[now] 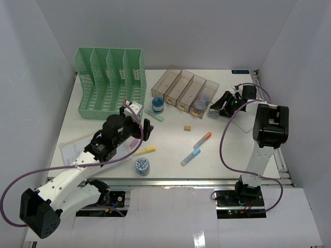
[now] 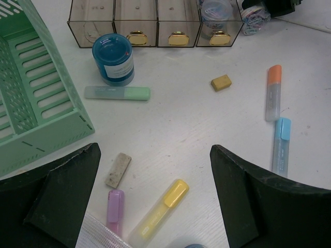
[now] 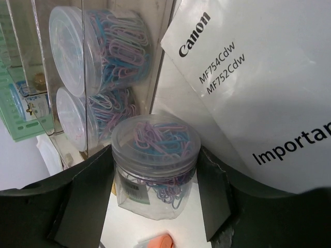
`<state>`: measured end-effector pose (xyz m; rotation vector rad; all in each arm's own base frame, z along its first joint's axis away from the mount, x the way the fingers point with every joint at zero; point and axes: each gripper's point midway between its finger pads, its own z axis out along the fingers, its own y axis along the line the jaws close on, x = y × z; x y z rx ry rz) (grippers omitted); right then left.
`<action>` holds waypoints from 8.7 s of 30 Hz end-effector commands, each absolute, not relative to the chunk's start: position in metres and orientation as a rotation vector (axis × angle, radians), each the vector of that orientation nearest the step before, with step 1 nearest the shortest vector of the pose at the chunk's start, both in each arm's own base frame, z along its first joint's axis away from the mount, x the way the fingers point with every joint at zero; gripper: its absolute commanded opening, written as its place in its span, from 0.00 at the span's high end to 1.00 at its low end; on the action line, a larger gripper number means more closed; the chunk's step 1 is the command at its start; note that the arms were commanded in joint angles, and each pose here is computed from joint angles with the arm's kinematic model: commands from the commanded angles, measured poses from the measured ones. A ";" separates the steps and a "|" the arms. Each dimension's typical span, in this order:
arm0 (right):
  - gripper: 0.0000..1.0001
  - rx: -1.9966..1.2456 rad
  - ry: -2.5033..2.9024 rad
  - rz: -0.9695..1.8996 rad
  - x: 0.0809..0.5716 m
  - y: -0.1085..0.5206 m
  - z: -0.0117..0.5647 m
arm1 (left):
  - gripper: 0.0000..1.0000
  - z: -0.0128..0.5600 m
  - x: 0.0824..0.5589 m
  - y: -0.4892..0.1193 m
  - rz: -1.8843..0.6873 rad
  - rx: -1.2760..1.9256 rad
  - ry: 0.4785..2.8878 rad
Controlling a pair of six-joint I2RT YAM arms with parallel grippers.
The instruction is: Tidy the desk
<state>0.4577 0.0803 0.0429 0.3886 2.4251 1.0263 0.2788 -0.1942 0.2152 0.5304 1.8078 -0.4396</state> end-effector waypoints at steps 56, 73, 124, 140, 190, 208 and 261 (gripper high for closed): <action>0.10 -0.486 1.997 0.888 0.528 0.108 0.192 | 0.02 0.212 0.270 -0.209 -0.516 0.625 1.807; 0.10 -0.994 1.765 0.673 0.318 0.135 0.205 | 0.17 0.242 0.272 -0.260 -0.984 0.283 1.911; 0.10 -1.002 1.680 0.619 0.293 0.120 0.213 | 0.12 0.095 0.493 -0.253 -0.093 0.450 2.335; 0.10 -0.992 1.688 0.613 0.294 0.117 0.212 | 0.65 0.114 0.486 -0.258 -0.172 0.419 2.317; 0.10 -0.942 1.694 0.618 0.297 0.106 0.216 | 0.94 0.232 0.561 -0.412 -0.872 0.320 1.813; 0.10 -0.930 1.706 0.632 0.298 0.105 0.214 | 0.69 0.183 0.577 -0.418 -0.879 0.232 1.880; 0.10 -1.887 1.461 0.824 0.147 0.400 0.125 | 0.02 0.263 0.250 -0.106 -0.258 0.240 1.650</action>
